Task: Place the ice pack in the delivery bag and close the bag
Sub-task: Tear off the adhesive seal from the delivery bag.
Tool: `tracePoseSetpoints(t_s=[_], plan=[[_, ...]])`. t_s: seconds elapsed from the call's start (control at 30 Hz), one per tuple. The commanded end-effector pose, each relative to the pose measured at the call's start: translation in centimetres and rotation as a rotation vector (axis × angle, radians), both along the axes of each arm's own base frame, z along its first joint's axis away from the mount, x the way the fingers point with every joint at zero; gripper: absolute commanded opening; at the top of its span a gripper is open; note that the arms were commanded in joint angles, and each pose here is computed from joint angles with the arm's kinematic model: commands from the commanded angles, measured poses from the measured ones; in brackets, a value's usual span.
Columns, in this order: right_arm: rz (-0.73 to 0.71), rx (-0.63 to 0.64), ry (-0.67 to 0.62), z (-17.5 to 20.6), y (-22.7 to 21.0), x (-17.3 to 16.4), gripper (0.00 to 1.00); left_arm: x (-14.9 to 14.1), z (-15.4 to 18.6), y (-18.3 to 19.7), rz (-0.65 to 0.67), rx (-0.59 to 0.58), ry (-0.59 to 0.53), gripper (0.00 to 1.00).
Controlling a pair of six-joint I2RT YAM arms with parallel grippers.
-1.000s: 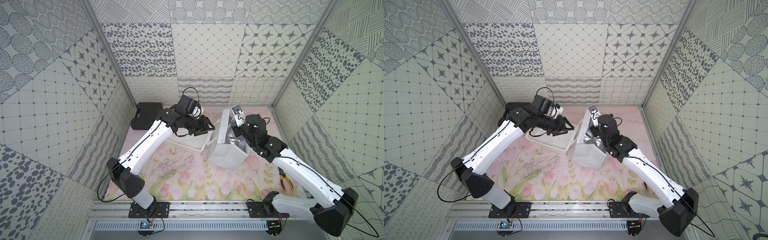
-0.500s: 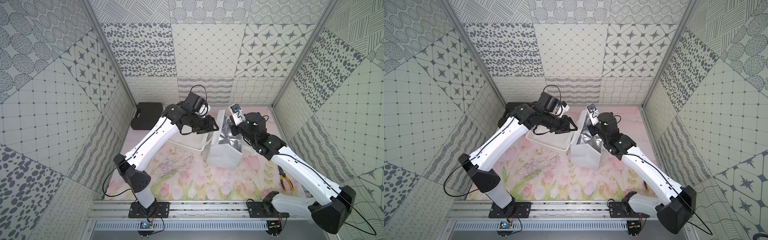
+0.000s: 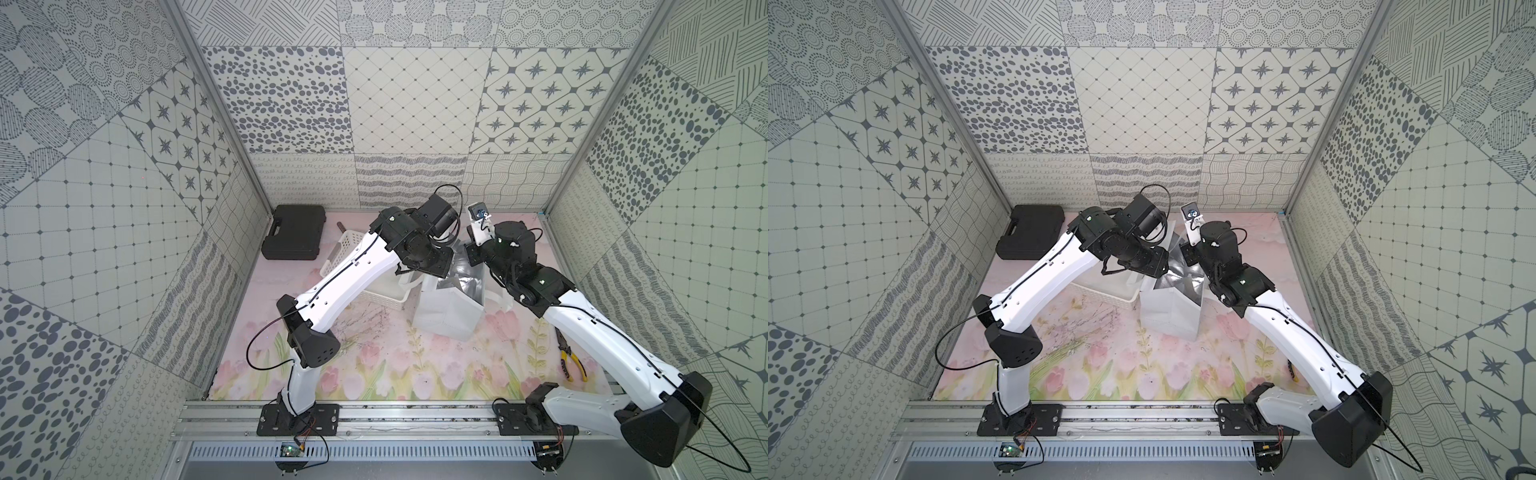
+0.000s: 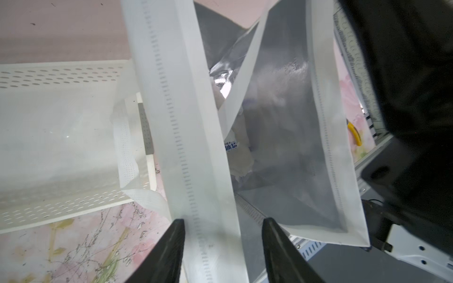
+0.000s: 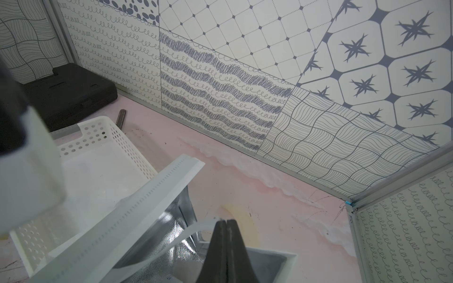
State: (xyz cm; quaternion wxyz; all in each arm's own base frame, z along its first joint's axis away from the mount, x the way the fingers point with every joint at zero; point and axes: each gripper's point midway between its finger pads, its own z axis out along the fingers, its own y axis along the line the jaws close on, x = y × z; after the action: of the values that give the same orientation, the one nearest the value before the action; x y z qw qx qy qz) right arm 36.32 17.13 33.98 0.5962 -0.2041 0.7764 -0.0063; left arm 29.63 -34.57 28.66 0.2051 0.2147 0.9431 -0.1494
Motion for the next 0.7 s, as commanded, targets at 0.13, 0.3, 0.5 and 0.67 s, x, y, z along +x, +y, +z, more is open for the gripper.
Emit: tracePoseSetpoints(t_s=[0.13,0.3,0.5,0.67], plan=[[-0.079,0.055,-0.075,2.9,-1.9,0.3,0.00,0.9,0.0,4.1,0.038,0.237,-0.126,0.36],[-0.179,0.071,-0.084,3.4,-4.7,1.3,0.00,1.2,0.4,5.2,0.063,0.262,-0.149,0.33],[-0.369,0.093,-0.095,3.8,-10.3,3.1,0.00,1.3,0.5,6.1,0.087,0.279,-0.152,0.31],[-0.568,0.120,-0.113,4.2,-16.3,4.1,0.00,1.5,0.4,6.6,0.103,0.283,-0.149,0.30]])
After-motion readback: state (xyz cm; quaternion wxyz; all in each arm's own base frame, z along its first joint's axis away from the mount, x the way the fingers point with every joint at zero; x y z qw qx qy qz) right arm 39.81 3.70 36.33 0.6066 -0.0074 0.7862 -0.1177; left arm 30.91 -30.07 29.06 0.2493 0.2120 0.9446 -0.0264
